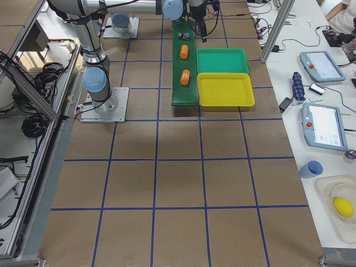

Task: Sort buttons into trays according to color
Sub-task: 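Set the yellow-capped button on the belt and release it, then lower right gripper toward the belt while left gripper withdraws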

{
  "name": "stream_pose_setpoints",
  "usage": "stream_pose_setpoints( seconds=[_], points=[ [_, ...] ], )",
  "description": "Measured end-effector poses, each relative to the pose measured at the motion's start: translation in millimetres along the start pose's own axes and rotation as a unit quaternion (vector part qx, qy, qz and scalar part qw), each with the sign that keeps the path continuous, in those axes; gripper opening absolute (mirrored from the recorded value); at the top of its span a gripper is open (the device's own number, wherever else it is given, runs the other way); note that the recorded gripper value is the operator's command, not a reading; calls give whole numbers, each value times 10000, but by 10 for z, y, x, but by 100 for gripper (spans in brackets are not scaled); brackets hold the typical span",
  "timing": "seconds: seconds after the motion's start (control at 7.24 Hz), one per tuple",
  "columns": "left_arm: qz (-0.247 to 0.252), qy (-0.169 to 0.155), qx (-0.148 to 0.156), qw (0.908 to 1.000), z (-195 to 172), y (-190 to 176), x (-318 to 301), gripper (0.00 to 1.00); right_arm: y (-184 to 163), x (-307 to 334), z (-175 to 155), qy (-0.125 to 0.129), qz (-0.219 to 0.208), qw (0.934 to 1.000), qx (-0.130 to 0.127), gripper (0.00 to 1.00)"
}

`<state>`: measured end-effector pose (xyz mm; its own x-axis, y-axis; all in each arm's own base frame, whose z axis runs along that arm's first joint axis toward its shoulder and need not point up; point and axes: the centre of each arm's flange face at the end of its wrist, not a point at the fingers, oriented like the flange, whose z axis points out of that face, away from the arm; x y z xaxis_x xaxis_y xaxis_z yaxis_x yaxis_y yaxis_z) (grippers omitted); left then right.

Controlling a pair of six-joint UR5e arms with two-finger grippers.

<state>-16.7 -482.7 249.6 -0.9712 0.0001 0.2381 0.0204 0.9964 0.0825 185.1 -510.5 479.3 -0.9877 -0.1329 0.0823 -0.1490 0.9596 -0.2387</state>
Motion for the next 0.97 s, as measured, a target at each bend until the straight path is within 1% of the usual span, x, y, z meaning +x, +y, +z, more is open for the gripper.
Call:
stream_pose_setpoints(
  seconds=[0.14,0.28,0.41,0.55,0.69,0.83,0.97],
  points=[
    [-97,-3,17,10000,-2,17,7,100,28,-10,65,28,3,9999,-115,100],
    [-161,-45,118,9998,-95,11,22,100,64,-33,147,18,13,9997,-231,100],
    [-186,-127,292,9993,-304,-59,18,100,94,-52,222,0,17,9995,-314,100],
    [-211,-244,448,9985,-621,-201,-24,100,111,-67,279,-13,17,9993,-363,100],
    [-244,-528,529,9969,-974,-369,-132,100,115,-89,346,-36,96,9991,-416,100],
    [-206,-941,544,9939,-1240,-506,-315,100,109,-136,424,-99,332,9982,-480,100],
    [21,-1195,480,9917,-1353,-596,-566,100,112,-235,479,-184,594,9966,-534,100]
  ],
)
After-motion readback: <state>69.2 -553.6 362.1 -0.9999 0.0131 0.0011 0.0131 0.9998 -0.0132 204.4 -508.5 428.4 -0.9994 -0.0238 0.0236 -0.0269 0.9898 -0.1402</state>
